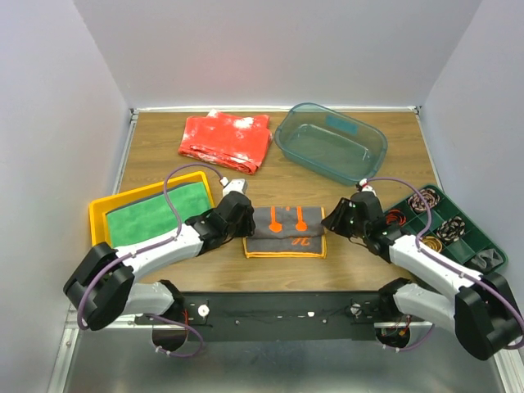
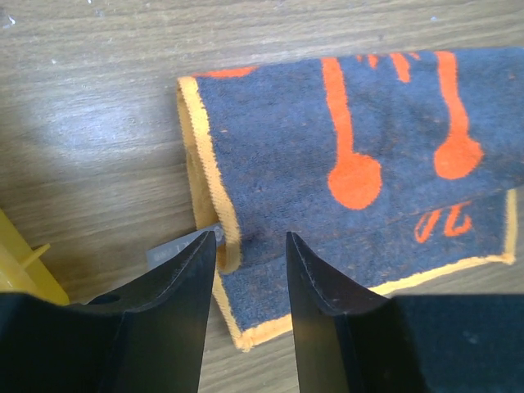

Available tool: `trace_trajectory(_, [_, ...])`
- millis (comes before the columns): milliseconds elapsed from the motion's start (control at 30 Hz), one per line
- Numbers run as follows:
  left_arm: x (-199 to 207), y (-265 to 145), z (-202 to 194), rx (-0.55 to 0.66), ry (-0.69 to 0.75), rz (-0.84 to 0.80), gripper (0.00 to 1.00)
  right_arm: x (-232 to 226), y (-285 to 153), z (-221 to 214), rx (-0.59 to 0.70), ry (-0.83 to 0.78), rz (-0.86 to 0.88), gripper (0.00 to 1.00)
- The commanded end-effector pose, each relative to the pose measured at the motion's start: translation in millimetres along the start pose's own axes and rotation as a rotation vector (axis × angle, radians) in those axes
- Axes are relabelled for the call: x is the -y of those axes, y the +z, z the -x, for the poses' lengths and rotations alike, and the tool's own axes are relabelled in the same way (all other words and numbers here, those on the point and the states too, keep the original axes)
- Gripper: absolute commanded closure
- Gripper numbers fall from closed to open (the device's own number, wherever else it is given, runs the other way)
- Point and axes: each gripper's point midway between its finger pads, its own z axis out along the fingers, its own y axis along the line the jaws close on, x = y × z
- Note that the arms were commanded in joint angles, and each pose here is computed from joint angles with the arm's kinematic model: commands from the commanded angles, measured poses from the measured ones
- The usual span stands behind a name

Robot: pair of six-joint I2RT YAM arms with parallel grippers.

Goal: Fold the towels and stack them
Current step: Fold the towel at the center of the board.

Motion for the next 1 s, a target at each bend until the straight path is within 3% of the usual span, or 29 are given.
trace_trajectory(0, [-5.3,4.8,2.6,0.007,-0.002,0.049,0.53,-7.9,6.5,15.7,0.041,-0.028,0.003,0.59])
trace_trajectory(267, [-8.3,13.0,-6.5,-0.036,0.009,0.074,0.62,0.6,12.5,0.0,-0.019,-0.024,-0.019,0.64])
trace_trajectory(333, [-7.4,15.1,-8.1,-0.042,0.014,0.069,0.69,2.9,12.9,-3.0,-0.025,-0.023,-0.022,0.66])
trace_trajectory(400, [-5.4,16.0,-7.5,-0.044,0.014,0.060,0.84,1.7,12.5,-4.0,-0.028,-0.023,-0.013,0.73])
trace_trajectory(500, [-2.4,11.2,-2.3,-0.037,0.020,0.052,0.99,-1.9,8.9,-0.2,-0.029,-0.020,-0.011,0.90])
trace_trajectory(567, [-0.6,2.1,4.0,-0.026,0.022,0.049,1.00,-9.2,1.4,7.3,-0.017,-0.024,0.001,0.99])
trace_trajectory(967, [3.1,-39.9,13.4,-0.025,0.050,-0.003,1.00,-21.3,-30.6,5.5,-0.061,0.010,0.035,0.99])
